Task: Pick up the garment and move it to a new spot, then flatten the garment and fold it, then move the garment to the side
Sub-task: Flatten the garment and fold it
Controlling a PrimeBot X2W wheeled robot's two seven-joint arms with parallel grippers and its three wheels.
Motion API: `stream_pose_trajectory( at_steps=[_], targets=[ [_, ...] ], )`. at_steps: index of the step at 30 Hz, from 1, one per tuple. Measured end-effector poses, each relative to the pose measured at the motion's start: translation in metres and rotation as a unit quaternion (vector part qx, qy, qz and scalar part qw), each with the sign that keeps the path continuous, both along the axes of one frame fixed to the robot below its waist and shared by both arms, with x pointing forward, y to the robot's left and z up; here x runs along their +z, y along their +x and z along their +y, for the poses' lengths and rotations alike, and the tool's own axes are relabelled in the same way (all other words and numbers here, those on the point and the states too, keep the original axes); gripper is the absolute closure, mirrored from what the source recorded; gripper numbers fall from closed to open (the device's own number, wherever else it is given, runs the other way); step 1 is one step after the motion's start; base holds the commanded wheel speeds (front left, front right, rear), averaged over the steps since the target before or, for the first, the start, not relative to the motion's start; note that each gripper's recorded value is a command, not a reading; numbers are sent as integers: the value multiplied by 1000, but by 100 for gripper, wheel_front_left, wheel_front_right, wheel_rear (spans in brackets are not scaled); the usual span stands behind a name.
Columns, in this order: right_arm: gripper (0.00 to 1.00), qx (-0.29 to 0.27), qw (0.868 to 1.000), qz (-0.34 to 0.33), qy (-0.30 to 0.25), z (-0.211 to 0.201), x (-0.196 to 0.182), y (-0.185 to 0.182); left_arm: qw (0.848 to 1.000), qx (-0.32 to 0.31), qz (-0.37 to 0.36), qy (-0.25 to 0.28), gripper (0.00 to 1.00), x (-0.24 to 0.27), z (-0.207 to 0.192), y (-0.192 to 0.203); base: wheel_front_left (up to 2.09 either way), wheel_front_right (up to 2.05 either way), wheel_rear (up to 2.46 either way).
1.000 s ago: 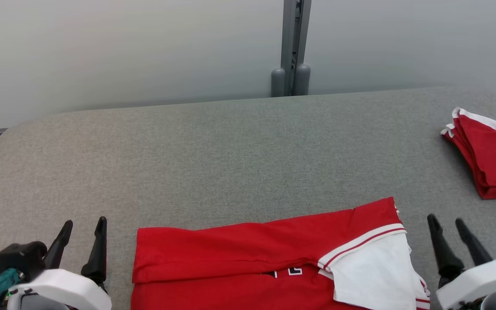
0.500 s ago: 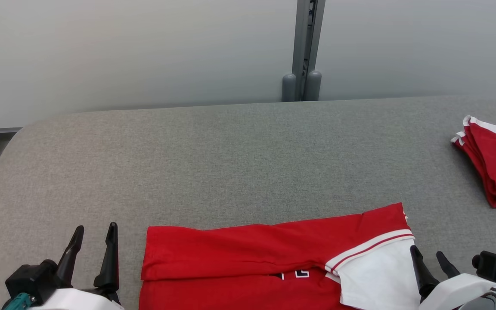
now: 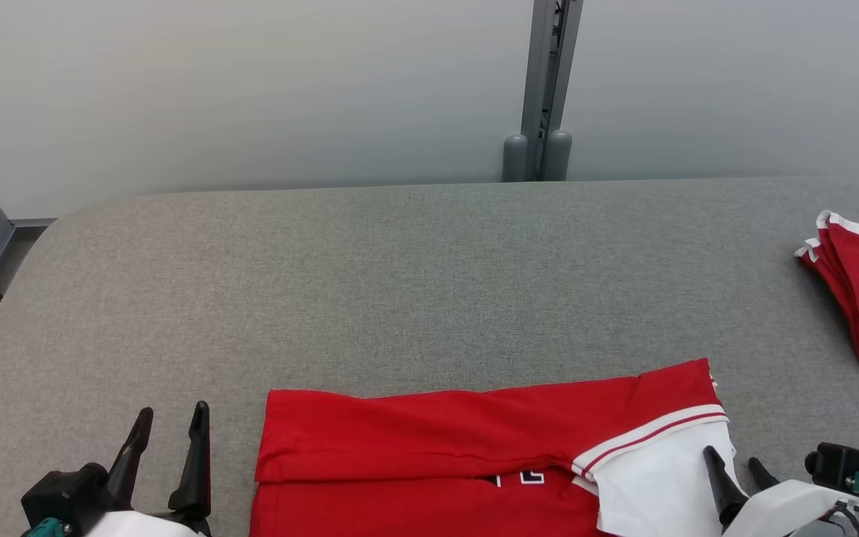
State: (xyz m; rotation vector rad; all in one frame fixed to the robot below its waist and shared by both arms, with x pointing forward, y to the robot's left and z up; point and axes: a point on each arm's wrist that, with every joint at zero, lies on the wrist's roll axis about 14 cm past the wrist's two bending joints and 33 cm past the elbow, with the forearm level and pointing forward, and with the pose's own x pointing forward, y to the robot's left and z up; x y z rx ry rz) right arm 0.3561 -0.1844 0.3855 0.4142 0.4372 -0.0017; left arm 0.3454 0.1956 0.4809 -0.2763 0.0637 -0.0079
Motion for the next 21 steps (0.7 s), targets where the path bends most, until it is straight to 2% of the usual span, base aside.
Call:
stream_pose_trajectory(
  at_steps=[7, 8, 10, 11, 21],
  targets=[
    [0, 21, 998, 49, 24, 20, -14, -5, 1000, -6, 6, 0, 0, -6, -3, -1, 0, 0, 0],
    [37, 29, 998, 54, 28, 25, -15, -4, 1000, -6, 7, 0, 0, -7, -3, -2, 0, 0, 0],
    [95, 32, 997, 54, 32, 29, -15, -4, 1000, -6, 7, 0, 0, -7, -3, -2, 0, 0, 0],
    [100, 33, 997, 55, 34, 30, -15, -3, 1000, -5, 7, 1, 0, -7, -2, -2, 0, 0, 0],
    [100, 25, 999, 10, 23, 20, 2, 11, 1000, -8, 8, -1, 0, -9, -5, -2, 0, 0, 0]
  ],
)
